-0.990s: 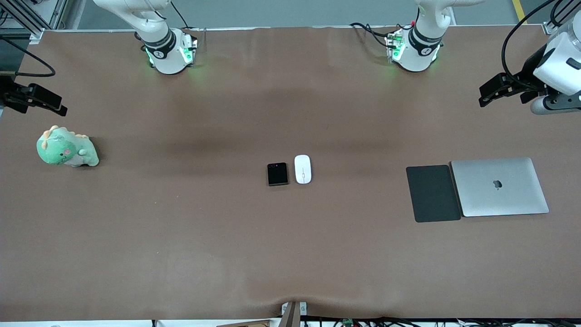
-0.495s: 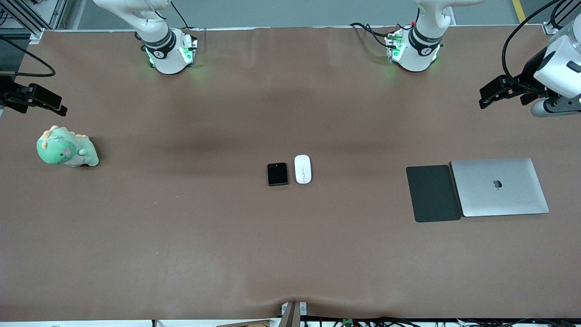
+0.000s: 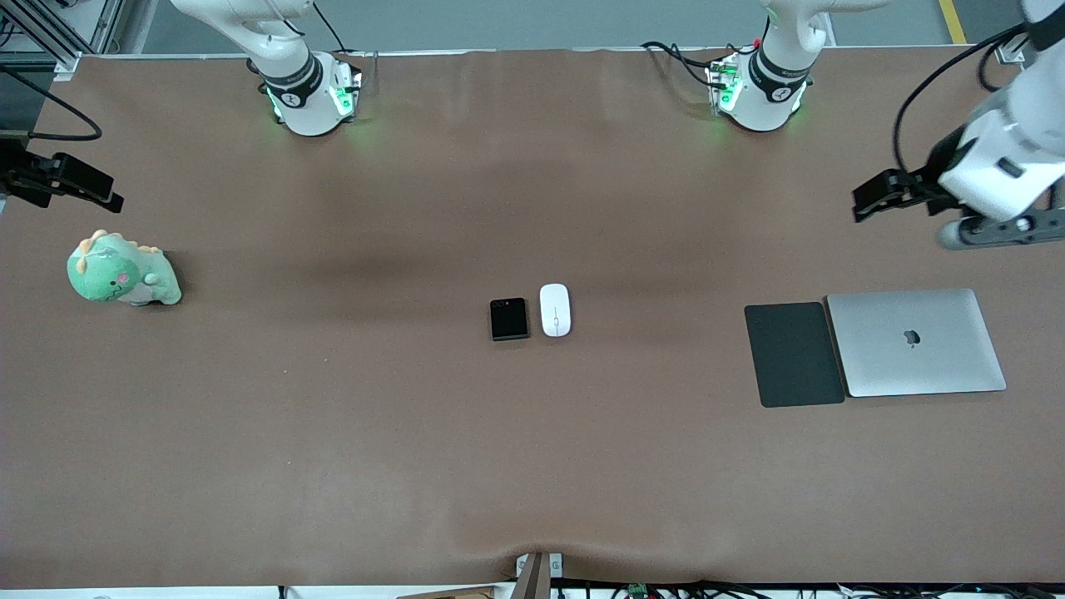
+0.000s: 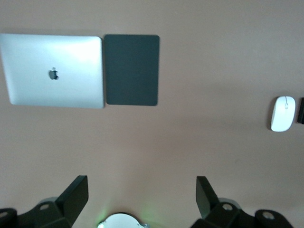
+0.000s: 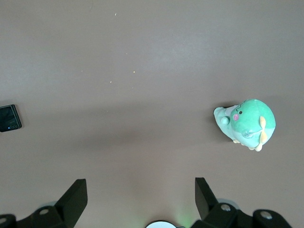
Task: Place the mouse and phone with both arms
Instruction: 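Move the left gripper to the mouse while the right gripper rises, then close the left gripper around the white mouse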
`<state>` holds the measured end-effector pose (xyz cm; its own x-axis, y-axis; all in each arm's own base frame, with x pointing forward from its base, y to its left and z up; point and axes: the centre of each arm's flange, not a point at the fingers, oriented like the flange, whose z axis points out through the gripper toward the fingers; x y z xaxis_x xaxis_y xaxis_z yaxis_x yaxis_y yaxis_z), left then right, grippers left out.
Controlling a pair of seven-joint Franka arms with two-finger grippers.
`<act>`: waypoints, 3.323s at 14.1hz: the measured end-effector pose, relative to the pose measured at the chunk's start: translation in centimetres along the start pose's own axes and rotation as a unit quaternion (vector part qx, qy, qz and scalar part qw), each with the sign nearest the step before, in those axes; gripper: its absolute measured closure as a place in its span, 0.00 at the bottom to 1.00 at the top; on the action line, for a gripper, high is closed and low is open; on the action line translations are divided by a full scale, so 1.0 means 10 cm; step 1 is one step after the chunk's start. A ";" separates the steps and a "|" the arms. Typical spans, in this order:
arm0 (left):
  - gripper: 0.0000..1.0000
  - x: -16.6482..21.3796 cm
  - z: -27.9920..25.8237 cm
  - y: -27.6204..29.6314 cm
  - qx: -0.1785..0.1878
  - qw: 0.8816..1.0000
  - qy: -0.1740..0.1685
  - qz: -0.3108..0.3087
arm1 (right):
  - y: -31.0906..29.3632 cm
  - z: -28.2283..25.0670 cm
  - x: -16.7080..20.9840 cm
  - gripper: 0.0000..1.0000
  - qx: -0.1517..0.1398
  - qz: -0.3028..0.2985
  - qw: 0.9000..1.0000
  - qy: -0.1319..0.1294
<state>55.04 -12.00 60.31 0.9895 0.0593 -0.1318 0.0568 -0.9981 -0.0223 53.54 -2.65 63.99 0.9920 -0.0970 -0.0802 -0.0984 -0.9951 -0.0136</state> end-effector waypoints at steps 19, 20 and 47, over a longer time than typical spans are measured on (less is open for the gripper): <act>0.00 0.07 2.48 3.01 -0.029 0.999 0.017 -0.037 | -1.10 1.38 0.91 0.00 0.041 -0.069 0.997 -0.022; 0.00 0.09 2.61 3.10 -0.038 0.998 0.023 -0.040 | -1.12 1.46 0.94 0.00 0.040 -0.070 0.996 -0.028; 0.18 -0.13 4.26 3.77 -0.035 0.997 0.062 -0.001 | -1.45 1.93 1.10 0.00 0.035 -0.089 0.995 -0.041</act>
<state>50.20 -49.10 17.47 0.9979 0.0636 -0.0076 0.0639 -0.9968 0.0476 64.37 11.16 44.05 0.9846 0.0860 -0.1521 0.0704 -0.9920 -0.1050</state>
